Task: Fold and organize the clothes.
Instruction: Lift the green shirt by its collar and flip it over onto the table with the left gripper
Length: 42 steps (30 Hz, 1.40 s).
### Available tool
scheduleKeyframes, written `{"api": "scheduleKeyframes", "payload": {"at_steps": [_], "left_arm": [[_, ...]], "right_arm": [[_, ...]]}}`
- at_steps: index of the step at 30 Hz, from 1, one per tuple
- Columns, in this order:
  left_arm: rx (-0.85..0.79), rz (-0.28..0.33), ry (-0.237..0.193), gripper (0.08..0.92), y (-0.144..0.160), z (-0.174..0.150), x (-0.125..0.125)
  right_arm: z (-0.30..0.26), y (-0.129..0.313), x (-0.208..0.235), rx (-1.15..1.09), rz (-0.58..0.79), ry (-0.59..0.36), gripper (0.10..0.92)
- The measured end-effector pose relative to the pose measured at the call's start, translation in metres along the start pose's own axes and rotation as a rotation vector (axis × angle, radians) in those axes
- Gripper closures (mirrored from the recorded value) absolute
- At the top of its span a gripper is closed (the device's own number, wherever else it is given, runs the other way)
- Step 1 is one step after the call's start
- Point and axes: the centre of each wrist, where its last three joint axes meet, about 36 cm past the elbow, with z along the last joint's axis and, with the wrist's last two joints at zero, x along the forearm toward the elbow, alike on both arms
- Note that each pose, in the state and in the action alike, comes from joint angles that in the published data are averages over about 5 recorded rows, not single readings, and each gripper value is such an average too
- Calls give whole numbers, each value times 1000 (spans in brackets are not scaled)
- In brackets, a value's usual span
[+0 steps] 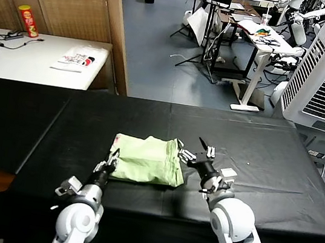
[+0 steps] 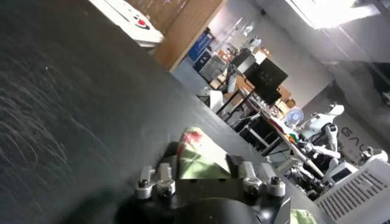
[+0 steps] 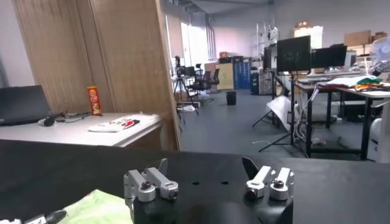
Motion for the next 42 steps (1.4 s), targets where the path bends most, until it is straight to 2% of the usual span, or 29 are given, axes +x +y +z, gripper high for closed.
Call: {"api": "scheduleKeyframes", "payload": {"at_steps": [2,4,9,13,19,23,28,34,38,40,42], "left_arm": [[-7,1,7,818,-1,-1,-1],[-33,0,15,852,-2,-5,-3],[-178,-8,23,849,-2,-20,-2],[-320,-38,29,849,10,-39,4],[-475,-100,35,849,38,-86,19],[-569,-153,24,849,53,-122,29],[-747,-225,-35,849,60,-167,44],[-943,-276,-172,849,38,-198,64],[-982,-239,-247,849,7,-193,77],[-966,-196,-260,849,-8,-183,80],[-937,-148,-255,849,-20,-168,79]], "right_arm": [[0,-1,2,6,7,1,224],[1,-3,4,20,20,4,224],[5,-8,11,65,78,38,224],[8,-12,19,104,129,72,224],[11,-17,30,114,168,98,224],[16,-18,34,106,182,107,224],[19,-17,35,99,185,114,224],[20,-16,33,95,182,115,224],[23,-14,33,96,184,122,224],[23,-14,35,97,188,124,224],[24,-15,38,97,191,126,224]]}}
